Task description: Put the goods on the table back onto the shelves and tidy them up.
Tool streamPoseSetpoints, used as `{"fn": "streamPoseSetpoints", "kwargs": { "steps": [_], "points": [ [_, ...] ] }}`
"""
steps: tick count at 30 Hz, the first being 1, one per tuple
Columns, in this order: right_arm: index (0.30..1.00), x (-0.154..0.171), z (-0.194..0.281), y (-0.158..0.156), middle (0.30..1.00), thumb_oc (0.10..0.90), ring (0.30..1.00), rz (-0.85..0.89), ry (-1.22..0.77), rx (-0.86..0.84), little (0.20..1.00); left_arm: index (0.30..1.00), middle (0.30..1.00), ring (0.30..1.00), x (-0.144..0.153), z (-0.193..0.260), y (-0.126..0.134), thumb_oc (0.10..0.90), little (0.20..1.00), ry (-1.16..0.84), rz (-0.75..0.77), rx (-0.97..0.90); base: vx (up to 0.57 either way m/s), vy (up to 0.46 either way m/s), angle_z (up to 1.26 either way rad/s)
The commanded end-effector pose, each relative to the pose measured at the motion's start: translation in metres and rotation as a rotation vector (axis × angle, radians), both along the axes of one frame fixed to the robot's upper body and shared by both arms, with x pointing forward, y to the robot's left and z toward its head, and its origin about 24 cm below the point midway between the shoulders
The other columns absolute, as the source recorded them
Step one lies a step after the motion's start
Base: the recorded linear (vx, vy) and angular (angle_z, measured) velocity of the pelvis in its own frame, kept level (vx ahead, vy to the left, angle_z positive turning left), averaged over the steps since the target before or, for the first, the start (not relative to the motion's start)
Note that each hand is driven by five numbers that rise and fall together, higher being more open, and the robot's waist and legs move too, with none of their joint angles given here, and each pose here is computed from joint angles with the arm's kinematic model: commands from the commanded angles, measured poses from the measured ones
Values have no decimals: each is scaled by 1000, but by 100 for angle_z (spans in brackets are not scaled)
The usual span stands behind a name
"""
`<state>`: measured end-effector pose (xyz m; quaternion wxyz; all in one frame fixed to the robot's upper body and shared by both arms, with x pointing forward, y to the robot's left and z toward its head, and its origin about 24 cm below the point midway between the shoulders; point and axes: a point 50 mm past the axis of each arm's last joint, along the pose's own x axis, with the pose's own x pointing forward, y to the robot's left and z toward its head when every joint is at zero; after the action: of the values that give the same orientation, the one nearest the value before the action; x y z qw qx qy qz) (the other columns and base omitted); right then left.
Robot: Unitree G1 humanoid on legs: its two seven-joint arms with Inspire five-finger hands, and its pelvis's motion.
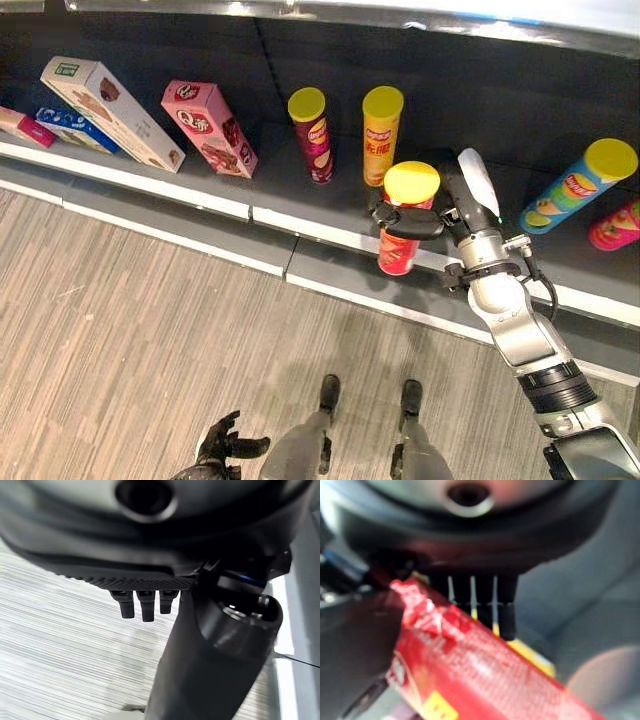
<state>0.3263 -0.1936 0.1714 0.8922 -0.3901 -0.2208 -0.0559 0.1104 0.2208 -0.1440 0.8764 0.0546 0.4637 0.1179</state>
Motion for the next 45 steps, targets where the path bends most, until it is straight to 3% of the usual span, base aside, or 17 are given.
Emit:
{"fn": "streamPoseSetpoints", "kwargs": {
  "steps": [1,3,9,17,33,38,45],
  "points": [
    [300,-11,84,-8,300,400,300,-115,-467,-6,300,900,900,900,18,13,22,800,900,-77,-17,95,-35,36,3],
    [300,-13,98,-29,300,400,300,-267,-563,-25,300,900,900,900,26,18,20,800,900,-118,-24,105,-30,30,8],
    [300,-15,117,-57,300,400,300,-434,-676,28,300,900,900,900,35,21,17,800,900,-150,-31,115,-7,7,5],
    [300,-16,146,-77,300,400,300,-538,-786,113,300,900,900,900,45,27,17,800,900,-192,-43,132,5,13,3],
    [300,-40,188,-58,300,400,300,-491,-1037,183,300,900,900,900,62,37,13,800,900,-262,-37,135,2,2,1],
    [300,-61,186,-39,300,400,300,-402,-1151,259,300,900,900,900,63,37,11,800,900,-268,-8,130,0,0,0],
    [300,-64,181,-33,300,400,300,-392,-1166,281,300,900,900,900,67,40,9,800,900,-290,8,134,0,0,0]
  ]
}}
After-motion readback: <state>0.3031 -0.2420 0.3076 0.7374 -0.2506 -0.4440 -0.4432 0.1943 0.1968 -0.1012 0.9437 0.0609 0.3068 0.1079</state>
